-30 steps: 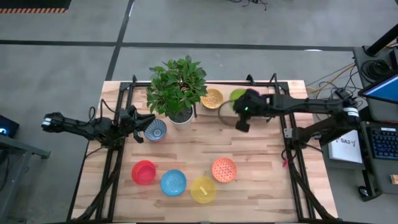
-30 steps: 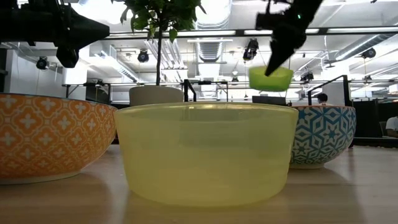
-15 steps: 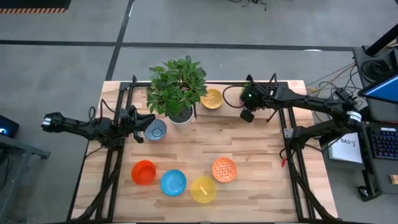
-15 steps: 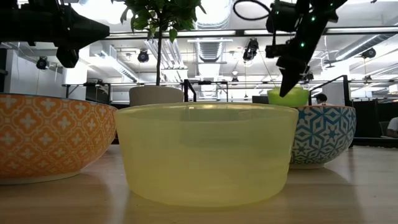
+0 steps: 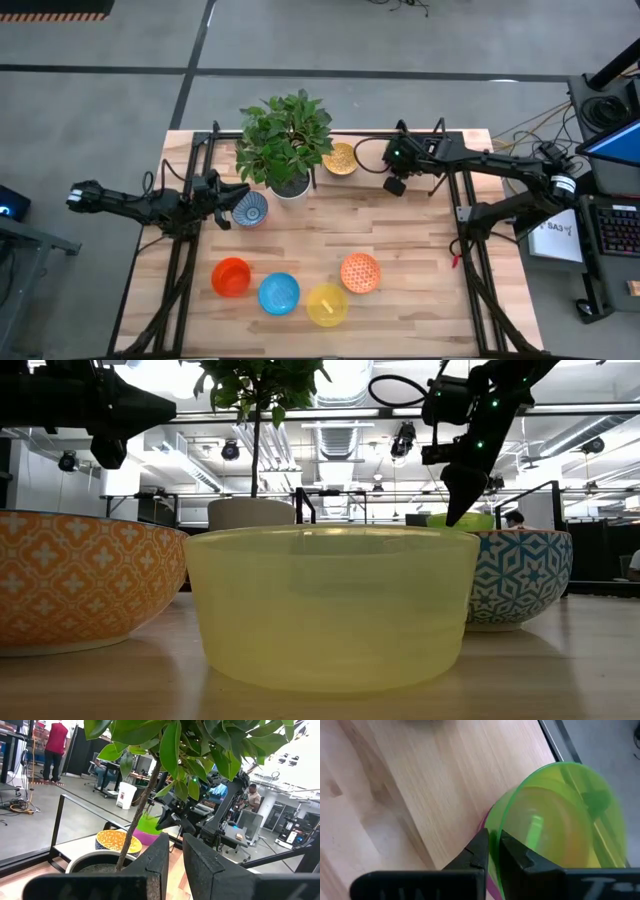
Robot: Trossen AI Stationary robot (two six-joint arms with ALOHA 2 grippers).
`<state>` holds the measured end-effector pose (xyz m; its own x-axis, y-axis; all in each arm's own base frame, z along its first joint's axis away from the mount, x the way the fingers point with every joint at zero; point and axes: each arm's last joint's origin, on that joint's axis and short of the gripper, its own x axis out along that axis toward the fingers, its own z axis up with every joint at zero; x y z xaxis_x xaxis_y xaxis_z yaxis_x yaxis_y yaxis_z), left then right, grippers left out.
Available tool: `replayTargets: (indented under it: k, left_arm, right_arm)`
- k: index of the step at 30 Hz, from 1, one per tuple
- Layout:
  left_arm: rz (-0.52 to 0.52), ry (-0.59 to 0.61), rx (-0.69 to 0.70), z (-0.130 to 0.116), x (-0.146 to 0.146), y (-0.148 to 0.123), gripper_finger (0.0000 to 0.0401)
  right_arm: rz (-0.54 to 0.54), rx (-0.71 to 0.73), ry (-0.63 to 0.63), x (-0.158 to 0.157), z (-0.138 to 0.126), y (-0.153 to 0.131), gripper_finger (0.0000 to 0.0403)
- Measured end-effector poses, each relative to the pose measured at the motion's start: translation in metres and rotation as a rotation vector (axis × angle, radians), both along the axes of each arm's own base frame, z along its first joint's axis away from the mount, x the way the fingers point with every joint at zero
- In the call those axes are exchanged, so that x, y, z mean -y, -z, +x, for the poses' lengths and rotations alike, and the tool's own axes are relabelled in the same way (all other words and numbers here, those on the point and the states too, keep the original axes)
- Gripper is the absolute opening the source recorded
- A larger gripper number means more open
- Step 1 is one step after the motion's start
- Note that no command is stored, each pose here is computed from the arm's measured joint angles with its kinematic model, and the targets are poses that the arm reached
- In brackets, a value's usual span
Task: Place and stack bowls onto a shelf
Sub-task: Stack the green bowl on the purple bowl on the shelf
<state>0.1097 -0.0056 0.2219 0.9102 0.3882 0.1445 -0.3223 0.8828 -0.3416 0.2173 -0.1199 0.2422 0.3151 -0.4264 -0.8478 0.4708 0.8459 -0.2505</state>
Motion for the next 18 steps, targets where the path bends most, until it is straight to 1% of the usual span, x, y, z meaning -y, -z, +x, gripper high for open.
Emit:
replayTargets:
  k: [3,8,12,15,18]
  left_arm:
    - [0.001,0.000,0.000,0.000,0.000,0.000,0.0038]
    - [0.001,0.000,-0.002,0.000,0.000,0.000,0.0038]
    - [0.001,0.000,-0.003,0.000,0.000,0.000,0.0038]
    - [-0.003,0.001,-0.001,0.000,0.000,0.000,0.0038]
    - [-0.008,0.002,0.000,0.000,0.000,0.000,0.0038]
  right_arm:
    - [0.002,0.003,0.010,0.001,0.000,0.000,0.0043]
    - [0.003,0.008,0.017,0.001,0.000,-0.001,0.0090]
    - [0.005,0.015,0.026,0.001,0.000,-0.009,0.0122]
    - [0.005,0.050,0.048,0.001,0.002,-0.019,0.0138]
    - [-0.006,0.101,0.068,0.003,0.005,-0.026,0.0141]
